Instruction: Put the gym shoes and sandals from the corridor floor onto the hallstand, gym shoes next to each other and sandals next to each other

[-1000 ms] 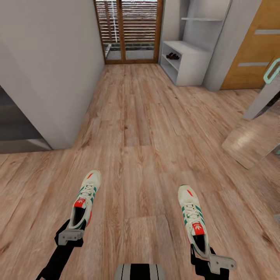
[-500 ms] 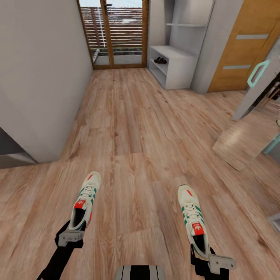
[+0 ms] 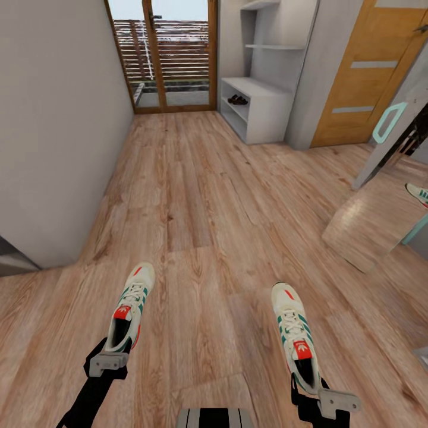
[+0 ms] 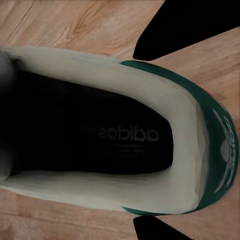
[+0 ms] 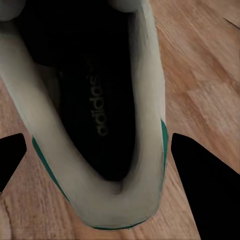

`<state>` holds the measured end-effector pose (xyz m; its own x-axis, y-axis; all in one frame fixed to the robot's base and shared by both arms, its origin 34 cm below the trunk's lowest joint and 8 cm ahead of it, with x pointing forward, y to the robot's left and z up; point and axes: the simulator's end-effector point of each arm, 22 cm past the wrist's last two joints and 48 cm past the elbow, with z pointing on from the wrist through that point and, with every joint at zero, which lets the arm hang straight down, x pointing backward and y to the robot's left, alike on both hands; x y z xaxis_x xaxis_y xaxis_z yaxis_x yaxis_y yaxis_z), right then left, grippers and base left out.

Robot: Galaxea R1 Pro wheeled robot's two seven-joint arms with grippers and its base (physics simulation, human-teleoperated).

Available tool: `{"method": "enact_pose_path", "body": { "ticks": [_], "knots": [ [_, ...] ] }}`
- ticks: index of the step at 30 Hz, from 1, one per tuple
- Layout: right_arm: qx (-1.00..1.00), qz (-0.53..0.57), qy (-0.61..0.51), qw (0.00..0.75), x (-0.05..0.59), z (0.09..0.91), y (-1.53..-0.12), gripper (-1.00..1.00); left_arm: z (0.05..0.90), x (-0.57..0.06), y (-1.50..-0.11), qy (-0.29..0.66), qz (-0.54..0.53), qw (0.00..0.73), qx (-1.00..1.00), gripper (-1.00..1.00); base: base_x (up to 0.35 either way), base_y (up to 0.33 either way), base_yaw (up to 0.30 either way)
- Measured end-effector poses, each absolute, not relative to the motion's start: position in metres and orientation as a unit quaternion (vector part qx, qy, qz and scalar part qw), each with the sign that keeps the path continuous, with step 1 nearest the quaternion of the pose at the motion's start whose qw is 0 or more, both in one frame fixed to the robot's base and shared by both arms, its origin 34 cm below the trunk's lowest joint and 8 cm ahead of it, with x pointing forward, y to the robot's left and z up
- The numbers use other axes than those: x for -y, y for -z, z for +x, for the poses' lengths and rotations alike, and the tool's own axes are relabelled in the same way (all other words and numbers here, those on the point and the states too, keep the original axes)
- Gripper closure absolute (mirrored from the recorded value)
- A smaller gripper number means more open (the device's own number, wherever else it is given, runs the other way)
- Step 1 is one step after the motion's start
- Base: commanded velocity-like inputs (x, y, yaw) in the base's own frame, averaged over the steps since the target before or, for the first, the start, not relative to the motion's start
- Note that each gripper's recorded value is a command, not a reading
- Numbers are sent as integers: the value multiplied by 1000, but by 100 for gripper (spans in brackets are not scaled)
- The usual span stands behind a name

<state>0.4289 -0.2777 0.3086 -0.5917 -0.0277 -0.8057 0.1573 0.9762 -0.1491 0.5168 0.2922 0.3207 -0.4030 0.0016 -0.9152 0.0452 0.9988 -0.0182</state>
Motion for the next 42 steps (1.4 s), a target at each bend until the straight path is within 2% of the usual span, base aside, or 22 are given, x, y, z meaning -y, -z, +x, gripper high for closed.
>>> {"method": "enact_pose_path", "body": {
  "ticks": [26,42],
  "knots": [
    [-880,36,101,464,276,434,-318,100,523,-292,-337,20,14,562,-827,100,16,0,112],
    [-880,36,100,462,275,433,-317,100,524,-292,-338,20,14,563,-826,100,282,0,19]
  ]
}}
